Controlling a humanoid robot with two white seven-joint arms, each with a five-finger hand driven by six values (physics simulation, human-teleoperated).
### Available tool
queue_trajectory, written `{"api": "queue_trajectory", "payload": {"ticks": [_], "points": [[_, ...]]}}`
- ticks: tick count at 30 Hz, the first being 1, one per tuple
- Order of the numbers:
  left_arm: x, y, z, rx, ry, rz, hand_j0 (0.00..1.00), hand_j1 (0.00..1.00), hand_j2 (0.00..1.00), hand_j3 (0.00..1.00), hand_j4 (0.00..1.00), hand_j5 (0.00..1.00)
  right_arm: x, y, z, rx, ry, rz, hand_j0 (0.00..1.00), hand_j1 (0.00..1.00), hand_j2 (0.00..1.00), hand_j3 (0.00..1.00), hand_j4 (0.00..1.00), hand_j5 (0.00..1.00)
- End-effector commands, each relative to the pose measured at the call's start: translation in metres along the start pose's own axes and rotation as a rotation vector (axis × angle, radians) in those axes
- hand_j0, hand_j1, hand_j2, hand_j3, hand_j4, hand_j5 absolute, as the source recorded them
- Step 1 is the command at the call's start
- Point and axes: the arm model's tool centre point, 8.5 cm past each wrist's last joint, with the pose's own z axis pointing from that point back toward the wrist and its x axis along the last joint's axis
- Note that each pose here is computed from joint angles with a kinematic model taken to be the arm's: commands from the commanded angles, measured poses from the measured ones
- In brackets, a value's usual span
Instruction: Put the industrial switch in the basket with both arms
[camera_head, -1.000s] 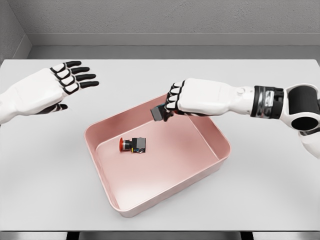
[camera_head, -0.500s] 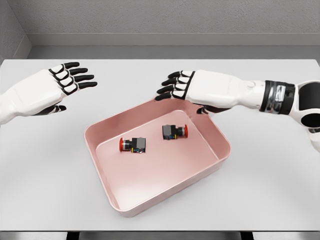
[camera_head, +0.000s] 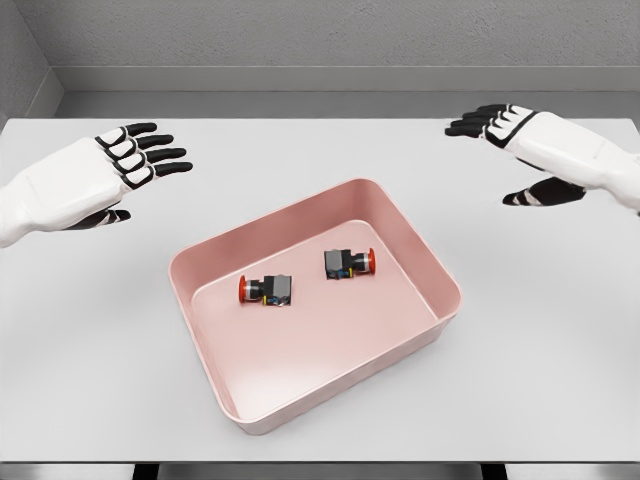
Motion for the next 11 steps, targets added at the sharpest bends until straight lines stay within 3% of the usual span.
{"api": "queue_trajectory", "payload": {"ticks": [1,4,11], "points": [[0.000,0.000,0.001,0.002,0.001,0.005,1.00,1.00,1.00,1.00,1.00,1.00,-0.011,-0.001,0.010,-0.017,0.041,-0.018,1.00,1.00,1.00,1.00,1.00,1.00],[-0.001,0.001,0.001,0.002,0.002,0.004,1.00,1.00,1.00,1.00,1.00,1.00,-0.020,0.012,0.023,-0.012,0.084,-0.054,1.00,1.00,1.00,1.00,1.00,1.00],[-0.001,0.000,0.001,0.002,0.002,0.003,1.00,1.00,1.00,1.00,1.00,1.00,-0.019,0.013,0.022,-0.011,0.083,-0.056,1.00,1.00,1.00,1.00,1.00,1.00]]}}
